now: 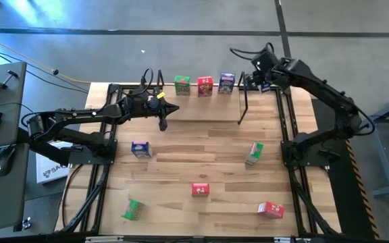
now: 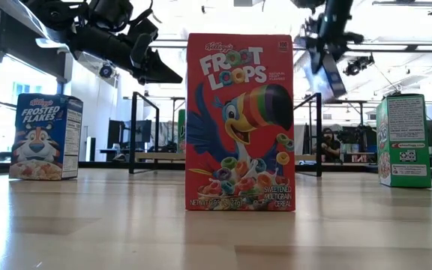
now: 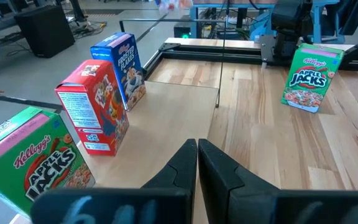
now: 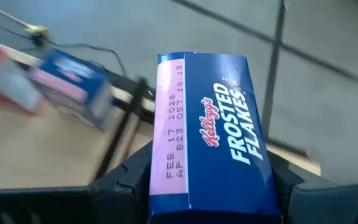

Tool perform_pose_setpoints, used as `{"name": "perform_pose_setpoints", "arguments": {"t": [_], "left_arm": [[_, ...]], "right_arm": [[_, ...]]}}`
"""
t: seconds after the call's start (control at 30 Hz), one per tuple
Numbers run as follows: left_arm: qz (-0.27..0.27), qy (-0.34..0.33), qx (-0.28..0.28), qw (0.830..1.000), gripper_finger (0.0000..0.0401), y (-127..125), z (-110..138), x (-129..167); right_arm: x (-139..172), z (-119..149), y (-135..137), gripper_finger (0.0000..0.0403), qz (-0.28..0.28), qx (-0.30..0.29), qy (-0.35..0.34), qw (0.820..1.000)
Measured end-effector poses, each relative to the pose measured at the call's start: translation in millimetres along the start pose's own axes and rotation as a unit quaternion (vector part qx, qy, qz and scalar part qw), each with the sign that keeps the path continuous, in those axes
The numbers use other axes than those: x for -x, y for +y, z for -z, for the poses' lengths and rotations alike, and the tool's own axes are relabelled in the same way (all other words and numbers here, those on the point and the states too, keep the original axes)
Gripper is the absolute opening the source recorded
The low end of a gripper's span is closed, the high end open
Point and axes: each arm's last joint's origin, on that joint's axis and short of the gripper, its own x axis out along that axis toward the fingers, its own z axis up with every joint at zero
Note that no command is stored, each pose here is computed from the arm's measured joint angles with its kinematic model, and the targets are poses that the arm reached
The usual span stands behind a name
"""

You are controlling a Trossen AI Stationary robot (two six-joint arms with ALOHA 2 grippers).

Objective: Stack cereal on shelf
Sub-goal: Put the top blue cereal box on the shelf aligned with the other blue cereal box

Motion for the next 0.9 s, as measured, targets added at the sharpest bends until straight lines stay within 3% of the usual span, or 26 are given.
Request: {"name": "perform_pose_setpoints", "arguments": {"t": [0.13,0.23,0.37,0.47,0.63,0.9], "left_arm": [[0.000,0.000,0.000,1.000,0.0008,0,0,0],[0.000,0.000,0.004,1.000,0.0008,0,0,0],[0.000,0.000,0.004,1.000,0.0008,0,0,0],[0.000,0.000,0.009,1.000,0.0008,0,0,0],[0.000,0.000,0.012,1.000,0.0008,0,0,0],[0.000,0.000,0.012,1.000,0.0008,0,0,0]], "right_arm": [[26,-13,4,0.0177,-0.042,0.060,-0.043,0.996],[41,-22,12,0.0177,-0.099,0.117,-0.090,0.984],[45,-28,29,0.0177,-0.222,0.210,-0.134,0.943],[35,-29,45,0.0177,-0.287,0.267,-0.130,0.911],[0,-30,72,0.0177,-0.305,0.328,-0.091,0.889],[-58,-26,104,0.0177,-0.306,0.360,-0.016,0.881]]}}
